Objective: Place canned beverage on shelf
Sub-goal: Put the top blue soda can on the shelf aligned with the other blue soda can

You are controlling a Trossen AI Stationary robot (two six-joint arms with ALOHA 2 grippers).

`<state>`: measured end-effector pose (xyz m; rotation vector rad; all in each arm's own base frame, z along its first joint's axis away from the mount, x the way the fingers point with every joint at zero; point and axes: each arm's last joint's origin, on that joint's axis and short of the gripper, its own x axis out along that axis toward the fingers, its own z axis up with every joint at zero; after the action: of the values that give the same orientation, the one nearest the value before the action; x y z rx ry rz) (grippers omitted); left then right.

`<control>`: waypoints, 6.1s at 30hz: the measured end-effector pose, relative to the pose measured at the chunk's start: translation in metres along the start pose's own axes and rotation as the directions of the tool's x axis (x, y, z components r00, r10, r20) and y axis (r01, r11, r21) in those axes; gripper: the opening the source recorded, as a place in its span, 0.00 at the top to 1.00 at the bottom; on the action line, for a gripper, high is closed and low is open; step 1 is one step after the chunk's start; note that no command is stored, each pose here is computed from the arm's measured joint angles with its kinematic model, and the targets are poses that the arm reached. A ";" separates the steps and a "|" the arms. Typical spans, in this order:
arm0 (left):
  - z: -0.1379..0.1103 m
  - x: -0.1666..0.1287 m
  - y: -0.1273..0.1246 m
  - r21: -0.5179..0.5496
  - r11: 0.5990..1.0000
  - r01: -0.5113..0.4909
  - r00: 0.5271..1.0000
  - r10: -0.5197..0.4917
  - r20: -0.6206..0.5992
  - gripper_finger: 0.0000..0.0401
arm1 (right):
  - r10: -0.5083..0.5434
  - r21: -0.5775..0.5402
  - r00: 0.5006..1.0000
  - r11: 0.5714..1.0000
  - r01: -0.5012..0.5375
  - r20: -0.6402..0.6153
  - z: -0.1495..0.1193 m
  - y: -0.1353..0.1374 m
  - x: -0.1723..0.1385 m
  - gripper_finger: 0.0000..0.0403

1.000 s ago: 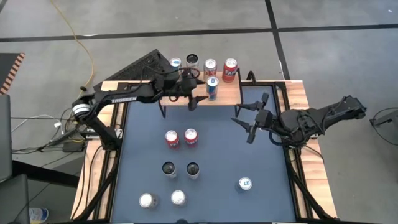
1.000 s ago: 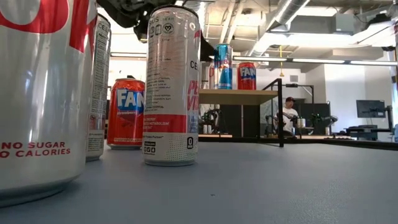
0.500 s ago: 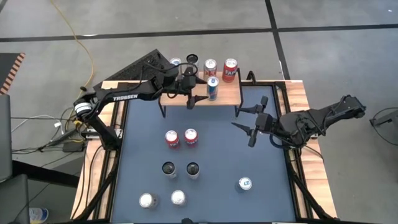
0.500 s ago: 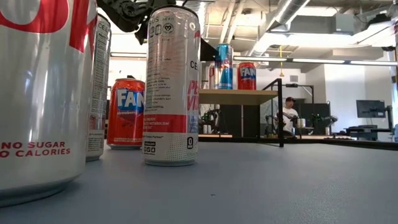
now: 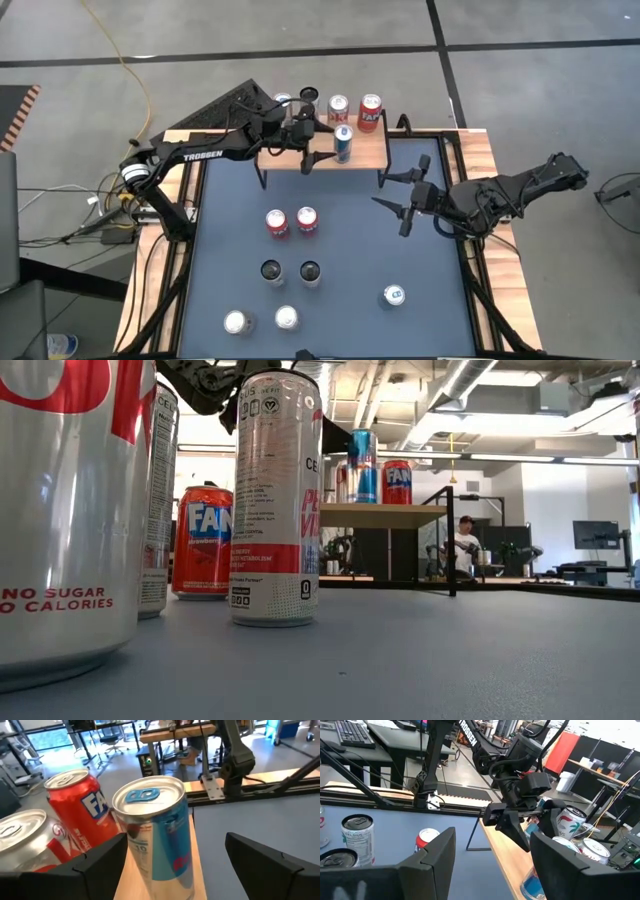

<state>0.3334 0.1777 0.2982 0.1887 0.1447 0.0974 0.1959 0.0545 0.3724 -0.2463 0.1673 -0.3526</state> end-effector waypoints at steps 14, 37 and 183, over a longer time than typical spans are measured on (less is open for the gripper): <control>-0.019 0.011 0.012 -0.075 0.997 0.009 1.000 -0.007 0.027 0.21 | 0.002 0.017 1.000 1.000 -0.002 0.000 0.000 0.000 0.000 0.39; -0.026 0.020 0.010 -0.060 0.997 0.046 0.997 -0.042 0.072 0.21 | 0.023 -0.004 1.000 1.000 -0.023 -0.014 -0.002 0.003 -0.002 0.39; -0.052 -0.163 -0.005 -0.060 0.918 -0.393 0.919 0.390 -0.055 0.18 | 0.042 0.070 0.999 0.997 -0.044 0.035 0.004 0.003 -0.002 0.39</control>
<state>0.1651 0.1645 0.2685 0.1436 0.1436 0.5064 0.1954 0.0592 0.3754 -0.1786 0.1266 -0.3110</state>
